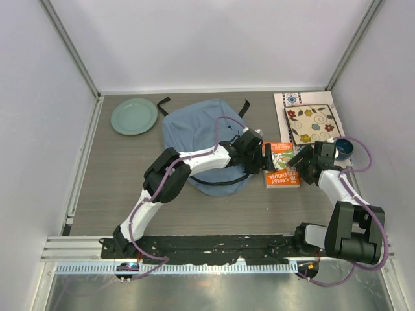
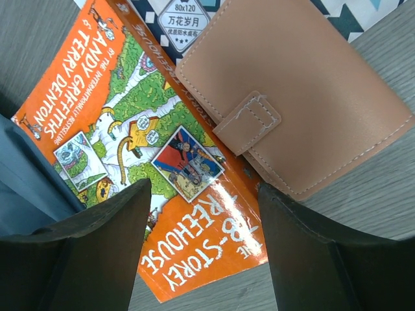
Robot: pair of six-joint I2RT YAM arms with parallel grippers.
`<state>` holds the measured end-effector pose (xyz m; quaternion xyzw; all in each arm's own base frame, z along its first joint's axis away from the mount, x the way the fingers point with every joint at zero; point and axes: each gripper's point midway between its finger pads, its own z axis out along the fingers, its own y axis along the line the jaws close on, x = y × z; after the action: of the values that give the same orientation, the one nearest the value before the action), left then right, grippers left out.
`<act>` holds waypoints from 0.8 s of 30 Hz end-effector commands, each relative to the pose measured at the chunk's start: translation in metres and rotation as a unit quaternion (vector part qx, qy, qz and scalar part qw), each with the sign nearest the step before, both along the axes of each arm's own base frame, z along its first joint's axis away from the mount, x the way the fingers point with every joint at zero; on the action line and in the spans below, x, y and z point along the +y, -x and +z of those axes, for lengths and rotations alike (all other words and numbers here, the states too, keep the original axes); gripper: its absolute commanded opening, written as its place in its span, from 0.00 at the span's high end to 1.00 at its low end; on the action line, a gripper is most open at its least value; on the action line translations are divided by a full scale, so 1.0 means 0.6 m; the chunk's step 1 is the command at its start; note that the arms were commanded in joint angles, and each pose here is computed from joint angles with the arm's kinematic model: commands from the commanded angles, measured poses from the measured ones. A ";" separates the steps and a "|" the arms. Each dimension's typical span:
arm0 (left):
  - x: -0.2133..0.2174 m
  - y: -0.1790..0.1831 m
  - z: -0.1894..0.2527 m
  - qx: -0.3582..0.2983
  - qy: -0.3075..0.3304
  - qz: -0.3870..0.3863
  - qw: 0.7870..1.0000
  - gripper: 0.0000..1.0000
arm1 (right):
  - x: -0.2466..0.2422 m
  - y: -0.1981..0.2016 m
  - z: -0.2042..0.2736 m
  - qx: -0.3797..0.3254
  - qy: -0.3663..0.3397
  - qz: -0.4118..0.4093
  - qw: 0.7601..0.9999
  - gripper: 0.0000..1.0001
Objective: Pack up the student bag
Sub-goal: Pick up the book from the center of the board.
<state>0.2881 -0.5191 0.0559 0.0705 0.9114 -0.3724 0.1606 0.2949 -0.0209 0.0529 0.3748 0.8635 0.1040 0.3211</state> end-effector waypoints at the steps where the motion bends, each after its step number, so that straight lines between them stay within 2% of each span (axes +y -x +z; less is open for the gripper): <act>1: 0.003 0.000 -0.012 -0.004 -0.014 -0.001 1.000 0.25 | 0.001 0.002 -0.016 0.002 0.003 0.013 1.000 0.28; 6: -0.003 0.001 -0.008 -0.002 -0.005 -0.004 1.000 0.26 | 0.028 0.015 -0.040 0.014 -0.040 0.030 0.999 0.28; 12: -0.010 0.005 0.001 0.003 0.012 -0.009 1.000 0.30 | 0.056 0.023 -0.039 -0.007 -0.084 0.036 0.996 0.30; 17: -0.023 0.008 0.026 0.001 0.043 -0.016 0.999 0.44 | 0.063 0.022 -0.032 -0.019 -0.098 0.035 0.994 0.34; 19: -0.030 0.008 0.051 -0.006 0.064 -0.021 0.998 0.53 | 0.064 0.022 -0.032 -0.019 -0.099 0.036 0.994 0.34; 22: -0.035 0.009 0.077 -0.014 0.082 -0.025 0.996 0.59 | 0.066 0.024 -0.035 -0.015 -0.101 0.039 0.994 0.35; 24: -0.038 0.009 0.092 -0.020 0.094 -0.027 0.995 0.59 | 0.066 0.025 -0.038 -0.012 -0.102 0.039 0.994 0.35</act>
<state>0.2901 -0.5124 0.0490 0.0634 0.9141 -0.3706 0.1519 0.2868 0.0003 0.0325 0.3730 0.8565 0.1684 0.3145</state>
